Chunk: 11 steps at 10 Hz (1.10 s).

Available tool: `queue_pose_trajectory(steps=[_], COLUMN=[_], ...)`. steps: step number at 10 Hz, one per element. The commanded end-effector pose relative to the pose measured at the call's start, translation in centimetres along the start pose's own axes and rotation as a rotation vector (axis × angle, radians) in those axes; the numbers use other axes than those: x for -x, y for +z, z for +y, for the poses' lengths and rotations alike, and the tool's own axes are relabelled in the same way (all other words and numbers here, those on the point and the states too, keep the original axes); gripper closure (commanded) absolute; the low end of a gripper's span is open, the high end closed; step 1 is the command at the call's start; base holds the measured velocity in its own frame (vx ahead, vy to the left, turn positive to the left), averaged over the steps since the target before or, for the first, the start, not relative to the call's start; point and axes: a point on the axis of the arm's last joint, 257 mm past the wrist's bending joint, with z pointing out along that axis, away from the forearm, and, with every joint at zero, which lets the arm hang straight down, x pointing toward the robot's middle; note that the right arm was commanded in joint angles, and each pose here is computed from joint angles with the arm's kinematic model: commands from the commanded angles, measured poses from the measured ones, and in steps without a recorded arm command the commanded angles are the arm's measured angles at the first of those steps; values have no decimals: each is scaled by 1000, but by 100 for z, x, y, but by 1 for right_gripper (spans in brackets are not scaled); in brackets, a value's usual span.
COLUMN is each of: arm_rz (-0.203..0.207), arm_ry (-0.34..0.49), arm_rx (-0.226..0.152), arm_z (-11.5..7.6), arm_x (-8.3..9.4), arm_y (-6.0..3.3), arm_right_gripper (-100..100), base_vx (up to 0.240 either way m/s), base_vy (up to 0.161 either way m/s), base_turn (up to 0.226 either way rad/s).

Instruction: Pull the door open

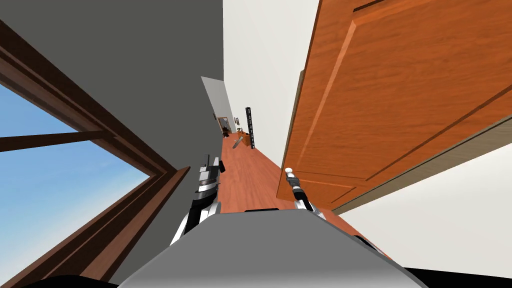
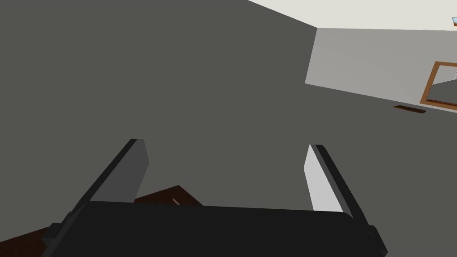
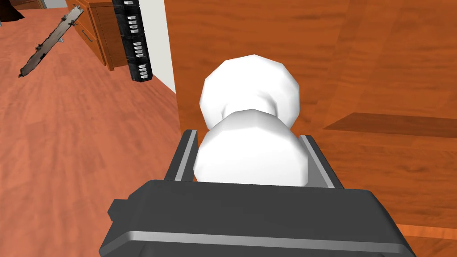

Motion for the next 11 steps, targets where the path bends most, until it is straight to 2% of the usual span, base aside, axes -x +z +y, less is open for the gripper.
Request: queue_pose_trajectory(steps=[1,6,9,11], arm_rz=[15,19,21,22], arm_ry=[2,3,3,3], arm_rx=[-2,26,44,55], arm_z=[-33,43,95,127], arm_x=[-58,-64,-70,-74], arm_y=[29,-30,-70,-95], arm_right_gripper=[100,100,100,100], base_vx=[-40,-72,-126,-166], base_vy=[-77,-29,-14,14], base_turn=[250,248,204,121])
